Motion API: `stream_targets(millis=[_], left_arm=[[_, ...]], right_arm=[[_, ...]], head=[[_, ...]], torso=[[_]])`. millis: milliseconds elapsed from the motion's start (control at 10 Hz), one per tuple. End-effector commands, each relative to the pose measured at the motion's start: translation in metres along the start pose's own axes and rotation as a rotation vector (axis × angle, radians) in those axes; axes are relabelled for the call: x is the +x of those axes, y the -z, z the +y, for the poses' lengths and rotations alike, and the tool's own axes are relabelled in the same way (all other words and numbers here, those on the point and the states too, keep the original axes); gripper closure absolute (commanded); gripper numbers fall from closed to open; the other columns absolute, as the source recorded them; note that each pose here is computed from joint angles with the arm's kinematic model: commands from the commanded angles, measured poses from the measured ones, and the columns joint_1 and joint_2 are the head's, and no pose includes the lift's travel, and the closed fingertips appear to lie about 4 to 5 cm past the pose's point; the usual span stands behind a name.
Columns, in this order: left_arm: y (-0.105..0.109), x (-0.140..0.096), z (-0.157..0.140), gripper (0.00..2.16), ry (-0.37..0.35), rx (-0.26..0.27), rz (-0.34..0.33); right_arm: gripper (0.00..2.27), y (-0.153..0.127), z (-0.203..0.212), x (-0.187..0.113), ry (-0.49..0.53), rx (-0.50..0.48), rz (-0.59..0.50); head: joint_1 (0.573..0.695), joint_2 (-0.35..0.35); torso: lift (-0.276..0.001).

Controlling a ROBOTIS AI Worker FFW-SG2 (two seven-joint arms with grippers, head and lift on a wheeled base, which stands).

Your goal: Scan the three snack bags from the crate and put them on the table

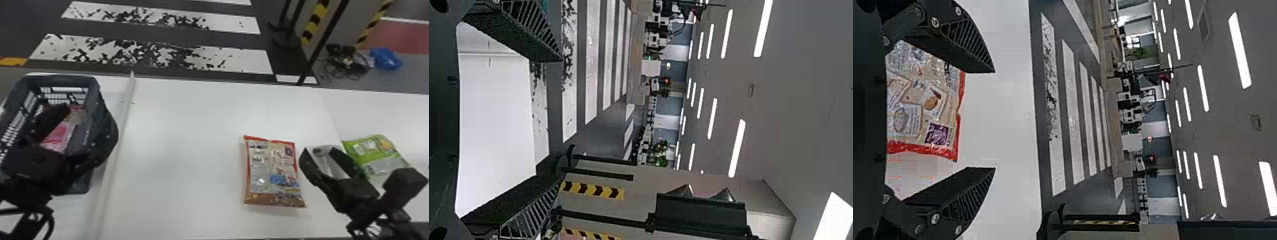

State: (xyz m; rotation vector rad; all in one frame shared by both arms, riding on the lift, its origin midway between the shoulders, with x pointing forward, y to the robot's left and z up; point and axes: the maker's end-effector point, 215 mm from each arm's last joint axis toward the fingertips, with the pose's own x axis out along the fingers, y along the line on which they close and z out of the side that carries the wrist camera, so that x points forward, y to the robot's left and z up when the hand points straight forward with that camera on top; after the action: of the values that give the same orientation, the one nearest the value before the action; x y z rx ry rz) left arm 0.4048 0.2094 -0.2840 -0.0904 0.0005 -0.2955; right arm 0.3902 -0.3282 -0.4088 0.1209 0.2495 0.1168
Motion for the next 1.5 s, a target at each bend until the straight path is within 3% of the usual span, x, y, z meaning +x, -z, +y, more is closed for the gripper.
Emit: stream_targets(millis=[0, 500, 900, 1100, 1200, 1300, 1400], left_arm=[[0.0, -0.001, -0.004, 0.02, 0.003, -0.006, -0.002], [0.004, -0.004, -0.005, 0.02, 0.003, -0.006, 0.0], [0.005, 0.002, -0.002, 0.02, 0.002, -0.006, -0.003], [0.008, 0.007, -0.001, 0.02, 0.008, -0.012, -0.006], [0.008, 0.009, -0.002, 0.02, 0.014, -0.016, -0.009], [0.007, 0.01, -0.002, 0.02, 0.014, -0.015, -0.01], [0.006, 0.01, -0.002, 0.02, 0.014, -0.015, -0.012]], right_arm=[[0.05, 0.019, -0.038, 0.001, 0.045, 0.012, 0.059], [0.06, 0.065, -0.105, 0.023, 0.117, -0.004, 0.162], [0.06, 0.092, -0.127, 0.043, 0.133, -0.037, 0.234], [0.17, 0.108, -0.137, 0.043, 0.147, -0.057, 0.302], [0.71, 0.118, -0.14, 0.04, 0.151, -0.062, 0.349], [2.02, 0.129, -0.14, 0.039, 0.155, -0.052, 0.394], [2.19, 0.126, -0.138, 0.041, 0.145, -0.057, 0.39]], head=[[0.695, -0.163], [0.695, -0.278], [0.695, -0.307], [0.695, -0.308], [0.695, -0.311], [0.695, -0.319], [0.695, -0.324]], torso=[[-0.094], [-0.094], [-0.094], [-0.094], [-0.094], [-0.094], [-0.094]])
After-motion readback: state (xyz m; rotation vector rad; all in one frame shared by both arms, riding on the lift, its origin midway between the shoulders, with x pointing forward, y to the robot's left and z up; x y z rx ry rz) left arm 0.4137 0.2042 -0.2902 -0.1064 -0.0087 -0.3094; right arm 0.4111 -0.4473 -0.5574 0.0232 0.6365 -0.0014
